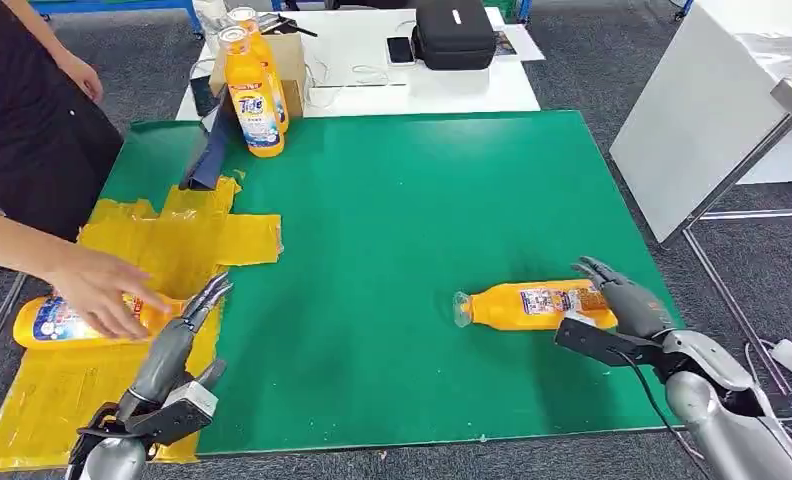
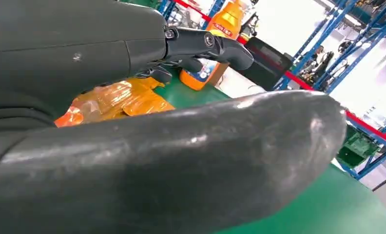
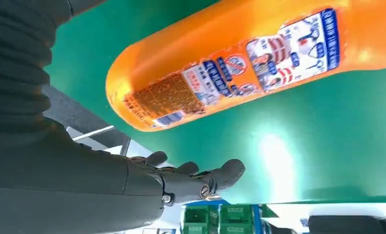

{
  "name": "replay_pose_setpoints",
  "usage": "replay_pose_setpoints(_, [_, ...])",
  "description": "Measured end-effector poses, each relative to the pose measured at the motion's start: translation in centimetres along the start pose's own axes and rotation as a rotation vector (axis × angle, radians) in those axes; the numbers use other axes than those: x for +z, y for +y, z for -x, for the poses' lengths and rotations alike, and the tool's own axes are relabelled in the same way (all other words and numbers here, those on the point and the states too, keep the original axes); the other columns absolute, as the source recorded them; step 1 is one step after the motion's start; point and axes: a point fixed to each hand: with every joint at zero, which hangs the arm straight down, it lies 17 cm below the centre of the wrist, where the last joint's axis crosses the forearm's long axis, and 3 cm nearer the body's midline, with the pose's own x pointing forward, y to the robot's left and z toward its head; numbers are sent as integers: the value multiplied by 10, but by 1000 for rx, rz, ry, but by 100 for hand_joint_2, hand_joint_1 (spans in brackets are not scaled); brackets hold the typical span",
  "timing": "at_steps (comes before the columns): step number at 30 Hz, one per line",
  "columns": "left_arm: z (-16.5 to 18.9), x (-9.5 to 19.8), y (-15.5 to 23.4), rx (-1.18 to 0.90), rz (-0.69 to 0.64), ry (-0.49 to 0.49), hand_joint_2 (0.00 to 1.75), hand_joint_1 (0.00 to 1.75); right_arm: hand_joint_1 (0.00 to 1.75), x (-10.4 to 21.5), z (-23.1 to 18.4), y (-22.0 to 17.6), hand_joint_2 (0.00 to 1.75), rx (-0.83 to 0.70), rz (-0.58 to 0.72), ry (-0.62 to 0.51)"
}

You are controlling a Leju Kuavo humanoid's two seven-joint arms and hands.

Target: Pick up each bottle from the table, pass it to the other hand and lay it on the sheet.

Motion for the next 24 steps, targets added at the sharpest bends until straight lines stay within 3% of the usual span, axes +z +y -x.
replay_pose_setpoints(9, [-3,-10,5,10,-7,-18,0,0,0,-13,23,24,175,72,-116,72])
replay_pose_setpoints(10, [-3,-13,6,9,-9,-22,0,0,175,-16,28,25,175,107,-124,86])
replay_pose_setpoints(14, [-5,-26,8,14,-11,-42,0,0,175,-27,48,46,175,255,-198,139])
replay_pose_setpoints(24, [-7,-48,1,42,3,-70,0,0,175,-36,62,79,175,311,-351,143])
